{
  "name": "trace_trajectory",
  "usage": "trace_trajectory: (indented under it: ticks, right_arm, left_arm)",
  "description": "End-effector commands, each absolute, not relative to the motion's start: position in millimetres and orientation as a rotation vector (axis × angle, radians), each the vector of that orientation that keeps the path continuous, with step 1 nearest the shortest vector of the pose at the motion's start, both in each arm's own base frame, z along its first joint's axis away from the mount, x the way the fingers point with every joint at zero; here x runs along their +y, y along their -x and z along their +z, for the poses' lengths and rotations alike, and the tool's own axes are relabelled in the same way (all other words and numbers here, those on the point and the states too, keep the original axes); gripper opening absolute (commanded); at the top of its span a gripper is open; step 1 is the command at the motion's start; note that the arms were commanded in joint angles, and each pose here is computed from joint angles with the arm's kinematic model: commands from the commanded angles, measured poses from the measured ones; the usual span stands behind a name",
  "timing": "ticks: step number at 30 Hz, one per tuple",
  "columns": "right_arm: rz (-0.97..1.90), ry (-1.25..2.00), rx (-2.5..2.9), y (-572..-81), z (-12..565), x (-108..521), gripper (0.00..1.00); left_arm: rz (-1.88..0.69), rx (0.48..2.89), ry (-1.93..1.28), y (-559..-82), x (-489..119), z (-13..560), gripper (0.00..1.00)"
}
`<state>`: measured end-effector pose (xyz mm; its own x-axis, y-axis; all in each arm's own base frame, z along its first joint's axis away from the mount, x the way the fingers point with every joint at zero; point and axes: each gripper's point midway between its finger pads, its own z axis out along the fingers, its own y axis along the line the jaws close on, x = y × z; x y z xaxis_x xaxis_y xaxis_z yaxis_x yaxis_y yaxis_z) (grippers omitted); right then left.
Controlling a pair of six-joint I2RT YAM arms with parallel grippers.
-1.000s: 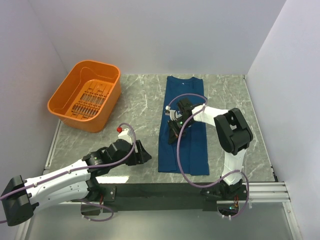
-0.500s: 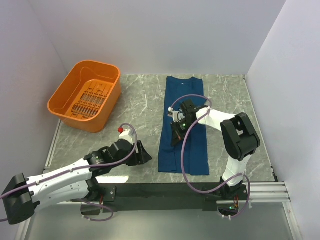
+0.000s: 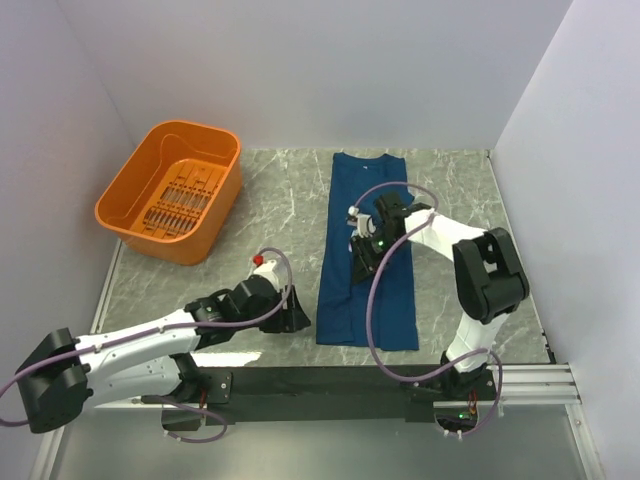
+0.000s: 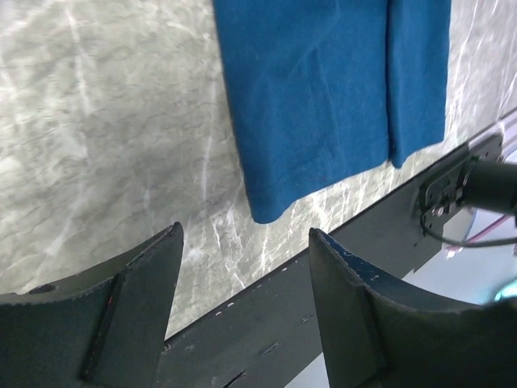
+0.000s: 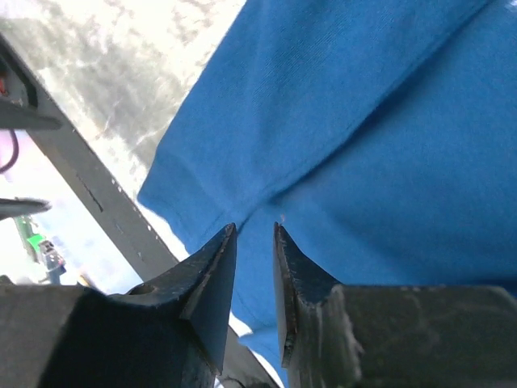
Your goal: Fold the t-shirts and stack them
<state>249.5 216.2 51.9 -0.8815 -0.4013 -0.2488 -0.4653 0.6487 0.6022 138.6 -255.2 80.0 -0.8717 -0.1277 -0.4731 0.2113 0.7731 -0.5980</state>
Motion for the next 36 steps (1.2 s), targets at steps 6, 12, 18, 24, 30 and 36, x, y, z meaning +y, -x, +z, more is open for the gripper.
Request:
trace_trajectory:
  ticks: [6,12,18,24,30,36]
  right_arm:
    - [0.995,1.053,2.355,-249,125,164,0.32]
    - [0.654,1.422,1.945,-218,123,114,0.55]
    - [0.487,1.625,1.657,-188,130,111,0.78]
    - [0.572,1.75,1.593,-158,121,113,0.73]
    - [0.557,1.779,1.605,-149,109,108,0.7]
    - [0.505,1.744,1.613,-151,106,106,0.7]
  left_arm:
    - [-0.943,2.442,-0.249,-144,-285,91,0.66]
    - [-0.87,2.355,-0.589,-127,-306,91,0.66]
    - [-0.802,2.017,-1.05,-105,-316,121,0.69]
    - [-0.702,1.718,-1.367,-101,-326,130,0.71]
    - [-0.593,1.673,-1.521,-111,-345,97,0.67]
    - [-0.567,1.657,-1.559,-120,-371,82,0.62]
